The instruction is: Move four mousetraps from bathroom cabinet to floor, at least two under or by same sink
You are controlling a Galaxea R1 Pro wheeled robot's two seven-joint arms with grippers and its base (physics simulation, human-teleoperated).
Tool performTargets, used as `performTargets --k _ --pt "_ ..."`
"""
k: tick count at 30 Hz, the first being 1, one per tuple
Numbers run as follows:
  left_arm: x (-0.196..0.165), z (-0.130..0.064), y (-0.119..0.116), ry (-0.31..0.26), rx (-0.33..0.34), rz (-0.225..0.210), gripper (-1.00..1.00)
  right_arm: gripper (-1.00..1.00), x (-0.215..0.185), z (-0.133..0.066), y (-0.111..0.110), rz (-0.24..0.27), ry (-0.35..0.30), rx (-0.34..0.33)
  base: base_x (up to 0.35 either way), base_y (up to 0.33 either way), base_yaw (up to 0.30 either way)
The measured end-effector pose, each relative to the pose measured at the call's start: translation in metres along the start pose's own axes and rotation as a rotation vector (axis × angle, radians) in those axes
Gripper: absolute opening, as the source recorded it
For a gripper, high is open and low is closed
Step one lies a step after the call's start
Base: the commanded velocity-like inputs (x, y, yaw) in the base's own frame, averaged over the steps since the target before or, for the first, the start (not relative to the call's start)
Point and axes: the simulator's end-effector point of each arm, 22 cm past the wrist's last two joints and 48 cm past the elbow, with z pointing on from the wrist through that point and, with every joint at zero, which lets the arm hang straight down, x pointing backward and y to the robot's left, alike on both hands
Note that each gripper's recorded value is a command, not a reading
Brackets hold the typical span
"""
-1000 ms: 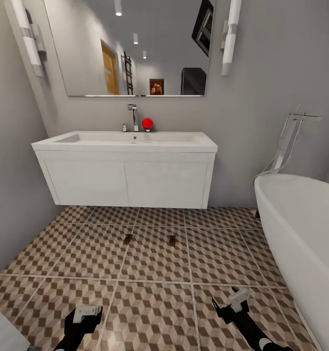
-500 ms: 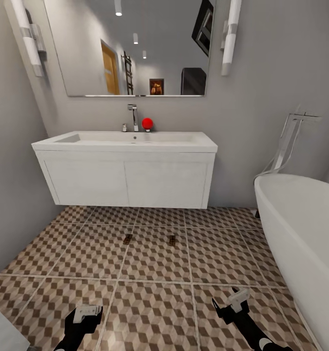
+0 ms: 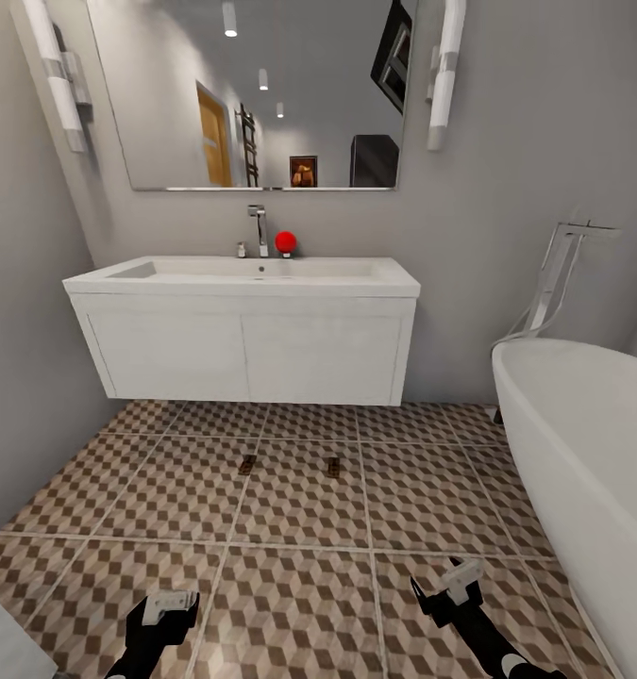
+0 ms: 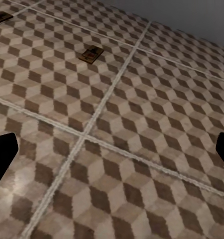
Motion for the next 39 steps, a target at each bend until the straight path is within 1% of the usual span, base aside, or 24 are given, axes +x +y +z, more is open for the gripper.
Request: performTargets --k 11,39 --pt "-0.023 -0.004 -0.001 -0.044 0.001 -0.004 1.00 1.00 -0.024 -0.003 -0.007 -0.009 -0.042 0.014 0.000 0.000 0.000" --pt "-0.084 -0.024 -0.002 -0.042 0.006 -0.006 1.00 1.00 -0.085 -0.014 -0.024 -0.009 -0.041 0.013 0.000 0.000 0.000"
